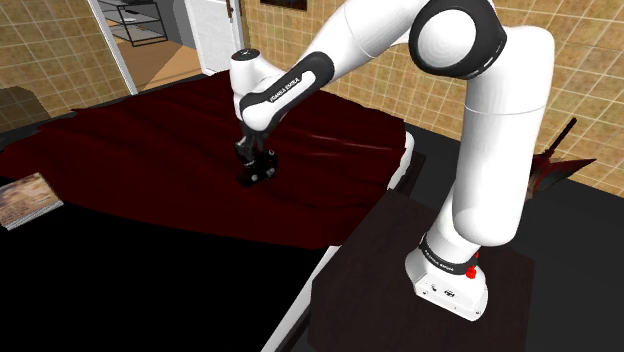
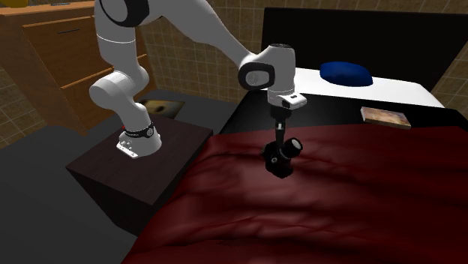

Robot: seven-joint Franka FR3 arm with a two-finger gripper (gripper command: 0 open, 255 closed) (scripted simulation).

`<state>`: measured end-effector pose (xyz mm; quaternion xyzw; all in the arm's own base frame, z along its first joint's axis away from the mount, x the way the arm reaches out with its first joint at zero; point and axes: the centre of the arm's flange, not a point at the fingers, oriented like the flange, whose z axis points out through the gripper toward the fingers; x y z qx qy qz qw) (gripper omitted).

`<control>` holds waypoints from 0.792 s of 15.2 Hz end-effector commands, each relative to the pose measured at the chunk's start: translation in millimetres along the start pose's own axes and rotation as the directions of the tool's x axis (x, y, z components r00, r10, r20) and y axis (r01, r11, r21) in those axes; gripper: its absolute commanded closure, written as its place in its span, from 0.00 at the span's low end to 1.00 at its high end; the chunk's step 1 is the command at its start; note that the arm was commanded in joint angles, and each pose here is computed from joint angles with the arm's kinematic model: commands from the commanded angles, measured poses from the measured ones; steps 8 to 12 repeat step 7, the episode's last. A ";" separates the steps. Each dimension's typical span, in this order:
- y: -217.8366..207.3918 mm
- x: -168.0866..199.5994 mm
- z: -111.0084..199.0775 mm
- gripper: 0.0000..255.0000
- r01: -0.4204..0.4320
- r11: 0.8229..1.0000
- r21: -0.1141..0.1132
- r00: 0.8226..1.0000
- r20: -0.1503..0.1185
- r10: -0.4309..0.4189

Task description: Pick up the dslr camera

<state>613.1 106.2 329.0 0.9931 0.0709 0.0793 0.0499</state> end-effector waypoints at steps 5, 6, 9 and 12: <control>4.5 4.3 -32.6 1.00 0.000 1.000 0.000 1.000 -0.002 0.000; 4.6 4.4 -33.3 1.00 0.000 1.000 0.000 1.000 -0.002 0.000; 4.6 4.4 -33.3 1.00 0.000 1.000 0.000 1.000 -0.002 0.000; 4.6 4.4 -33.3 1.00 0.000 1.000 0.000 1.000 -0.002 0.000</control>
